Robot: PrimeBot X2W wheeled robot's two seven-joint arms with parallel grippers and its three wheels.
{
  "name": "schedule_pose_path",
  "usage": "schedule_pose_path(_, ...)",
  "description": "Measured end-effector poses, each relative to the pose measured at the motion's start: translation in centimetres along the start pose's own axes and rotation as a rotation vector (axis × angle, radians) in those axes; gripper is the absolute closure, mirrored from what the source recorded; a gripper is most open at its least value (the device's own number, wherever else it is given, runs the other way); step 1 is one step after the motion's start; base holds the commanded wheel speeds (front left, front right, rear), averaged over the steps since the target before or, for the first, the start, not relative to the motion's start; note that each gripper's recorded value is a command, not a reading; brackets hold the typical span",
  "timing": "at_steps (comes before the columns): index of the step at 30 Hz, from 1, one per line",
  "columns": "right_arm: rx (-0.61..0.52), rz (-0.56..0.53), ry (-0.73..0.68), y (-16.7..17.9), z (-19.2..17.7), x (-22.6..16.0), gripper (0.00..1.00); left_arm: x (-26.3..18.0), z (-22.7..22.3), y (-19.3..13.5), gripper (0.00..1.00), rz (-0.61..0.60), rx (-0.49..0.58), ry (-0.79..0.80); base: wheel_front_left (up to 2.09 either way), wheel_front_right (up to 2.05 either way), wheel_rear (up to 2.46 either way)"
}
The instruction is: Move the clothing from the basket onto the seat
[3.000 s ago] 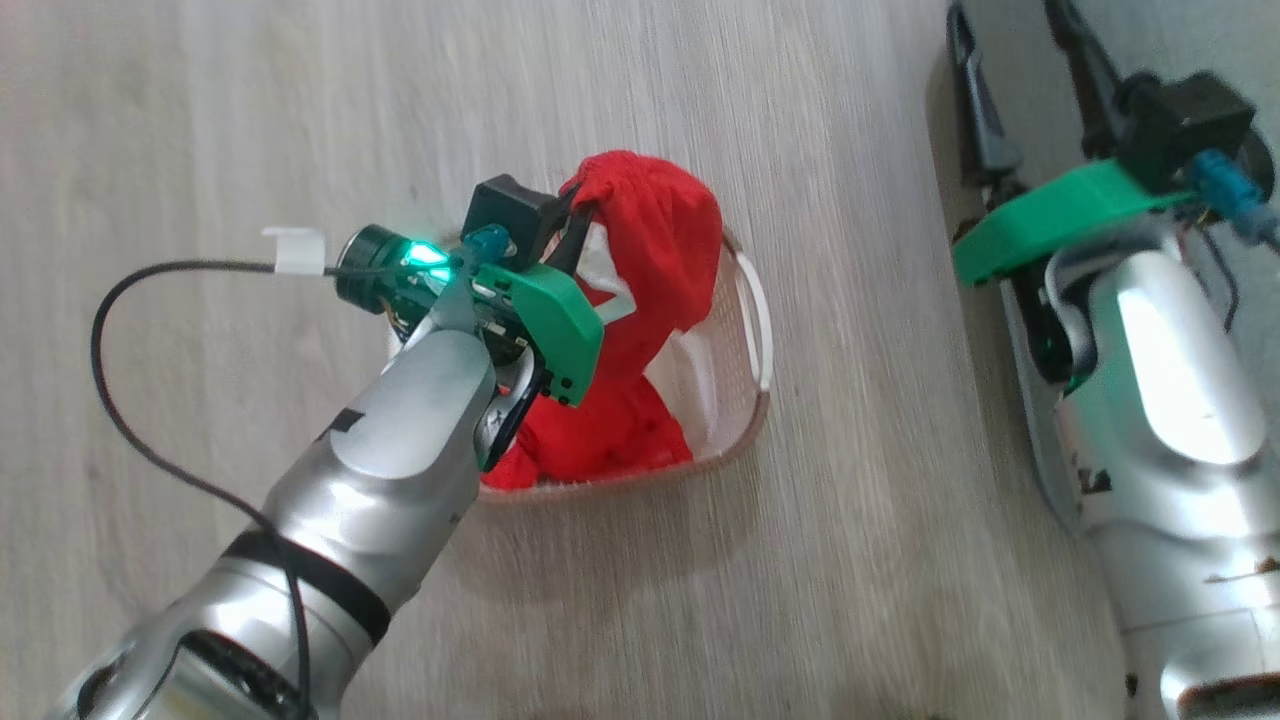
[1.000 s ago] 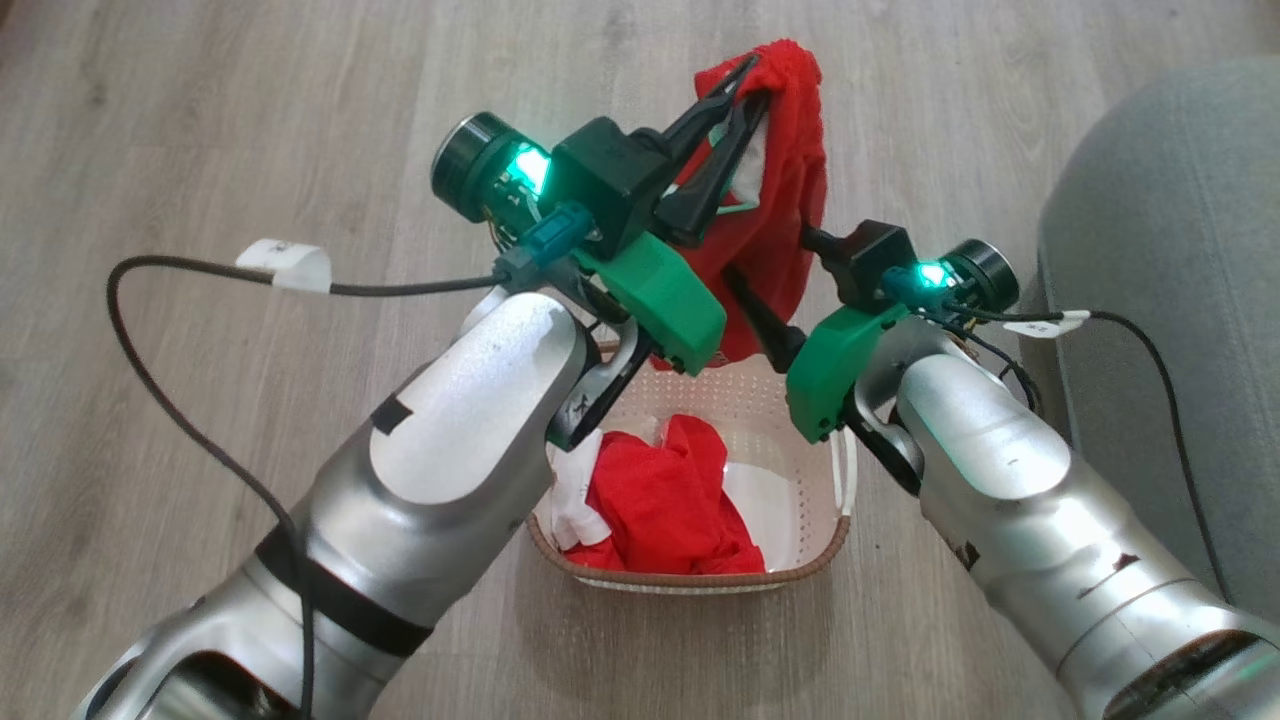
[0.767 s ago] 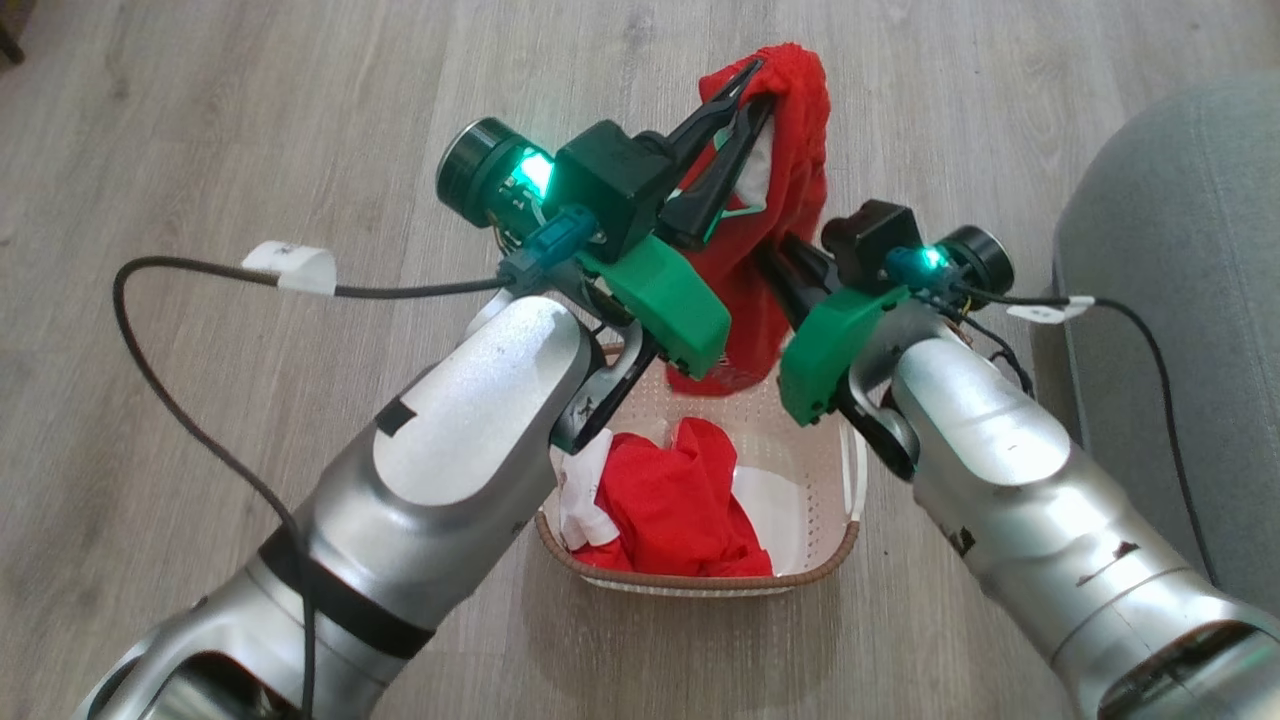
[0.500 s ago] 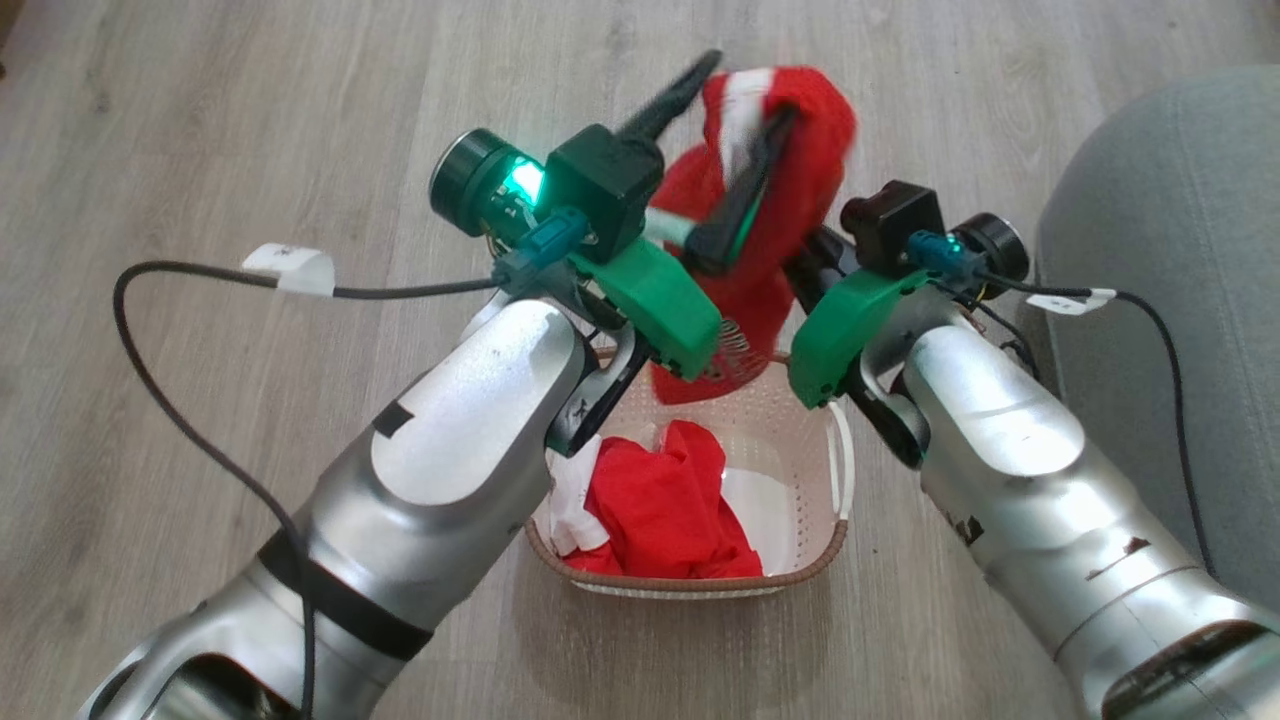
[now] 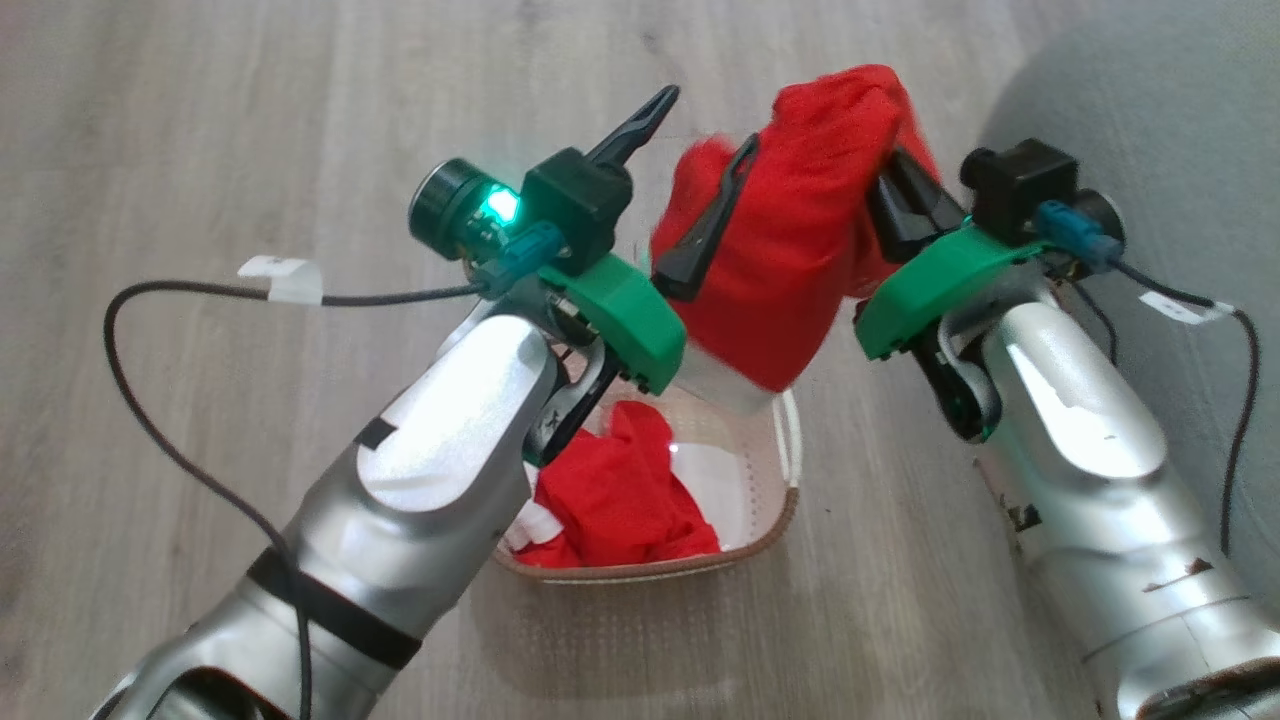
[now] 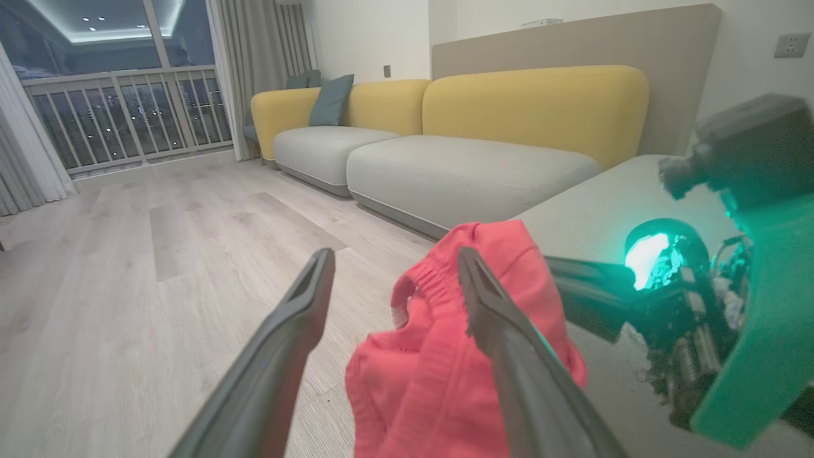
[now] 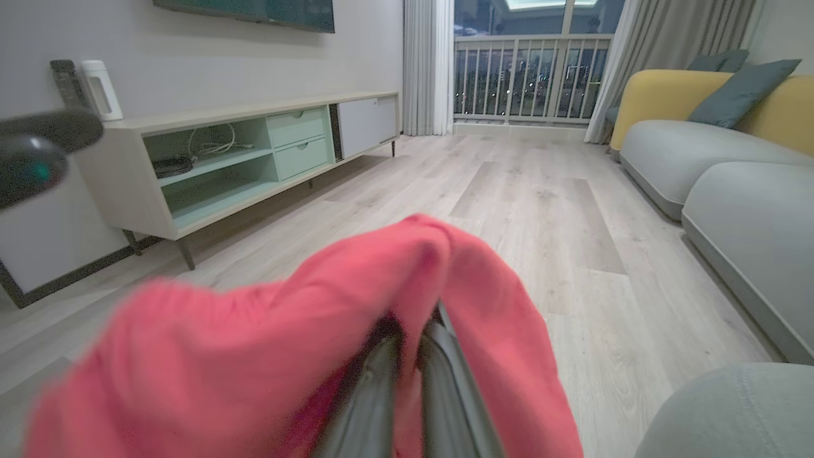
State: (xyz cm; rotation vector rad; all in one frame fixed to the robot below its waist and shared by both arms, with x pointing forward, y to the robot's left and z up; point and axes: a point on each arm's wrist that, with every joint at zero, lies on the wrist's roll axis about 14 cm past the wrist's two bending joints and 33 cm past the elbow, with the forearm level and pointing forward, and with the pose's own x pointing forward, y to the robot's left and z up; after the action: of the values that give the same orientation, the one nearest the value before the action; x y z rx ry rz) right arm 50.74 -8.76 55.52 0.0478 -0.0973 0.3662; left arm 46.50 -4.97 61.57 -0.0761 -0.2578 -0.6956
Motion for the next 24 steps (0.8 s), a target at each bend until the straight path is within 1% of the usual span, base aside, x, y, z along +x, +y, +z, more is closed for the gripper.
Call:
schedule_pose_path(4, 0.000, -0.084, -0.031, -3.0, 1.0, -1.5, 1.00, 0.5, -1.7, -1.0, 0.00, -0.026, -0.035, 0.027, 0.00, 0.00, 0.00)
schedule_pose_path(9, -0.017, -0.184, -0.040, -6.4, 1.5, -4.5, 1.00, 1.6, -3.0, -3.3, 0.00, -0.092, -0.062, 0.043, 0.00, 0.00, 0.00)
schedule_pose_path(13, -0.036, -0.265, -0.070, -8.9, 3.0, -7.0, 1.00, 3.0, -3.3, -6.0, 0.00, -0.167, -0.082, 0.037, 0.00, 0.00, 0.00)
schedule_pose_path(14, -0.047, -0.305, -0.082, -10.1, 3.7, -8.3, 1.00, 3.7, -3.4, -7.5, 0.00, -0.206, -0.094, 0.036, 0.00, 0.00, 0.00)
schedule_pose_path(16, -0.060, -0.347, -0.093, -11.4, 4.4, -9.8, 1.00, 4.2, -3.6, -9.0, 0.00, -0.241, -0.107, 0.034, 0.00, 0.00, 0.00)
schedule_pose_path(17, -0.060, -0.347, -0.093, -11.4, 4.4, -9.8, 1.00, 4.2, -3.6, -9.0, 0.00, -0.241, -0.107, 0.034, 0.00, 0.00, 0.00)
schedule_pose_path(18, -0.065, -0.370, -0.098, -12.0, 4.6, -10.7, 1.00, 4.5, -3.7, -9.7, 0.00, -0.259, -0.115, 0.035, 0.00, 0.00, 0.00)
schedule_pose_path(19, -0.073, -0.414, -0.100, -13.0, 4.9, -12.4, 1.00, 4.9, -3.8, -11.1, 0.00, -0.292, -0.125, 0.035, 0.00, 0.00, 0.00)
schedule_pose_path(22, -0.084, -0.484, -0.104, -14.6, 5.3, -15.2, 1.00, 5.1, -4.2, -13.3, 0.00, -0.343, -0.145, 0.042, 0.00, 0.00, 0.00)
schedule_pose_path(24, -0.093, -0.553, -0.121, -16.2, 6.1, -17.5, 1.00, 5.2, -4.3, -14.8, 0.00, -0.379, -0.153, 0.044, 0.00, 0.00, 0.00)
